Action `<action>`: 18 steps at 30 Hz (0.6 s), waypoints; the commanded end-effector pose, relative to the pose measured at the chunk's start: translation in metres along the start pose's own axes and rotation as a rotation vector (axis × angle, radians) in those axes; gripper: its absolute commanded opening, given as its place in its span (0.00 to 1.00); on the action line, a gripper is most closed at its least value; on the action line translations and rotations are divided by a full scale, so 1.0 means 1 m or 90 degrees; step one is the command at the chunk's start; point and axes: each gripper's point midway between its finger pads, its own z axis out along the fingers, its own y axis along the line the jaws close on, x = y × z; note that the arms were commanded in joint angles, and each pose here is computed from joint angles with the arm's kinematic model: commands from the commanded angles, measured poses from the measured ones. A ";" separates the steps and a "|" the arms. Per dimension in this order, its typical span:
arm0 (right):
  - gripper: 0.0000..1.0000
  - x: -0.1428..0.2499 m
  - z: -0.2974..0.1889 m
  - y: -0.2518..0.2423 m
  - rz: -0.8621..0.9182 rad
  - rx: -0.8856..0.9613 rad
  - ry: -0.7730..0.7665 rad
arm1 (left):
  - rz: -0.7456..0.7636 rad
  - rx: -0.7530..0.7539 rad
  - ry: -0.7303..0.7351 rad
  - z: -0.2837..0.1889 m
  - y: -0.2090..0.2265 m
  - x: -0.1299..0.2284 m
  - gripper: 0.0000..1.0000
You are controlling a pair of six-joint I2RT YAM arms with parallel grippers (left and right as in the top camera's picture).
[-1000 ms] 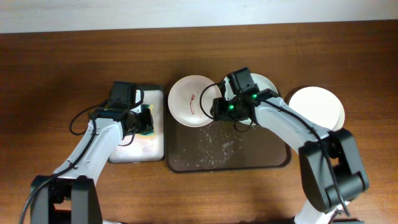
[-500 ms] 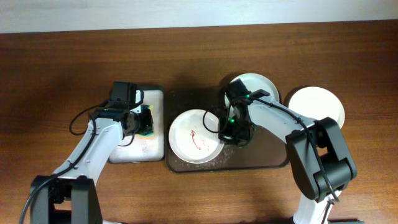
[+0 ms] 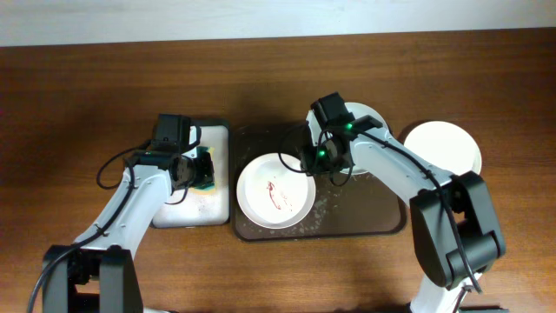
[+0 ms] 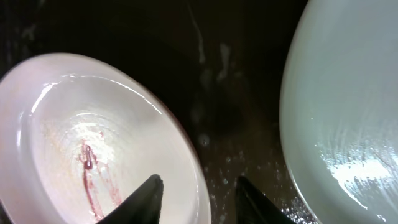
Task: Clean dirty plates on tray and stack at the side
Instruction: 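Grasp the pink plate with the right gripper and pull it to the tray center, then scrub the pink plate with the sponge held in the left gripper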
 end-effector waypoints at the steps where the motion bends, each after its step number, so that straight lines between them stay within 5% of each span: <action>1: 0.33 0.011 0.021 0.001 -0.002 -0.010 0.039 | 0.009 0.003 0.006 0.003 0.001 0.002 0.03; 6: 0.04 0.019 0.023 -0.001 0.012 -0.011 0.059 | 0.009 0.003 0.007 0.003 0.001 0.002 0.01; 11: 0.04 0.037 0.021 -0.016 0.238 0.060 0.092 | 0.009 0.005 0.007 0.003 0.000 0.002 0.01; 18: 0.04 0.037 0.021 -0.016 0.241 0.061 0.093 | 0.033 0.135 -0.009 0.000 -0.044 -0.005 0.00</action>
